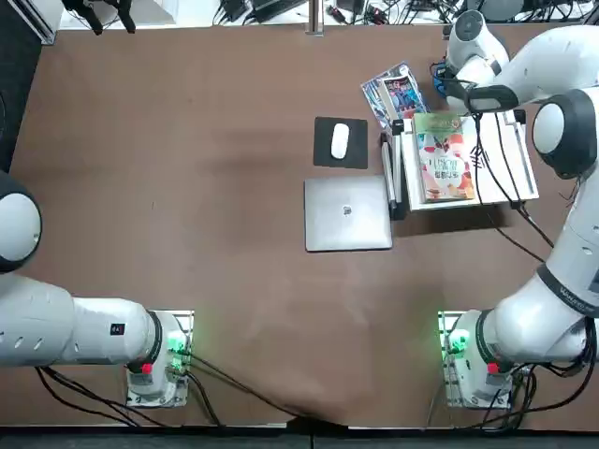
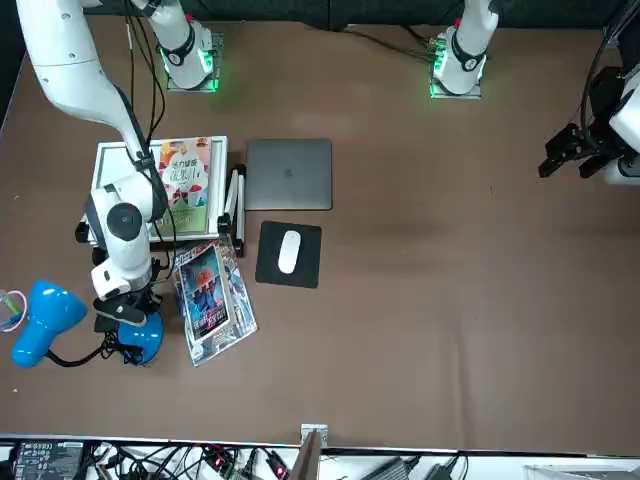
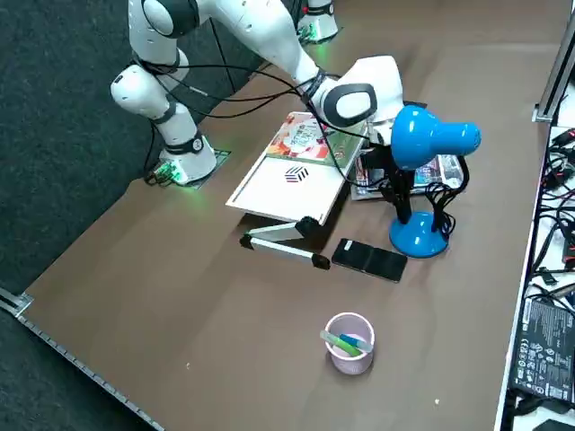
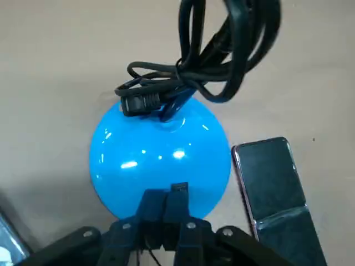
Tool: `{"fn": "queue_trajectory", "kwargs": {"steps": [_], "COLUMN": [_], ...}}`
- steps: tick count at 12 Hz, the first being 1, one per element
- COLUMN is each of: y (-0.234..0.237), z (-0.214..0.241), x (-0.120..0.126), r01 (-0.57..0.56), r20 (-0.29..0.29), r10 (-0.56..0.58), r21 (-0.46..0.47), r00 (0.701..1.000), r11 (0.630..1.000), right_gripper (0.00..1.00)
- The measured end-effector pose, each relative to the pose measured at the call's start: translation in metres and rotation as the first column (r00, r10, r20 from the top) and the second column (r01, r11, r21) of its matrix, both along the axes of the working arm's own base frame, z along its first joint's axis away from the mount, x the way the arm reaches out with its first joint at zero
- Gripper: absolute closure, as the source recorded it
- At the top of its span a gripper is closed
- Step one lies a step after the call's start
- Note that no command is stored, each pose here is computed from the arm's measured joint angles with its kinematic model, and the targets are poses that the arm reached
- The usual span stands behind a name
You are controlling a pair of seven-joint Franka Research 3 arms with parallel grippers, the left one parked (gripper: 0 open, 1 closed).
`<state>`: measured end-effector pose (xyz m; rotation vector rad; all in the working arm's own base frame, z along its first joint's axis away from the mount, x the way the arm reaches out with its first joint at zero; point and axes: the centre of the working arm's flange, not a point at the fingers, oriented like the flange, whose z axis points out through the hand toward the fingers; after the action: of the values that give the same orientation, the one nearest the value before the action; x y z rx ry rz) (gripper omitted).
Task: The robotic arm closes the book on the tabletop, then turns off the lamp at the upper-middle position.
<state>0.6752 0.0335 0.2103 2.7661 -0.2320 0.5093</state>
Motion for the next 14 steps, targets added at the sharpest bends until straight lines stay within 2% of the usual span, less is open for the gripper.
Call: {"fn": "queue_trajectory", "kwargs": {"steps": [14], "y": [-0.0074], "z": [-0.0026], "x": [-0.0053], "r01": [-0.021], "r20": [0.037], "r10": [0.019], "r21": [0.052], "r00": [0.999], "r11": [0.998], "right_gripper": [0.99]}}
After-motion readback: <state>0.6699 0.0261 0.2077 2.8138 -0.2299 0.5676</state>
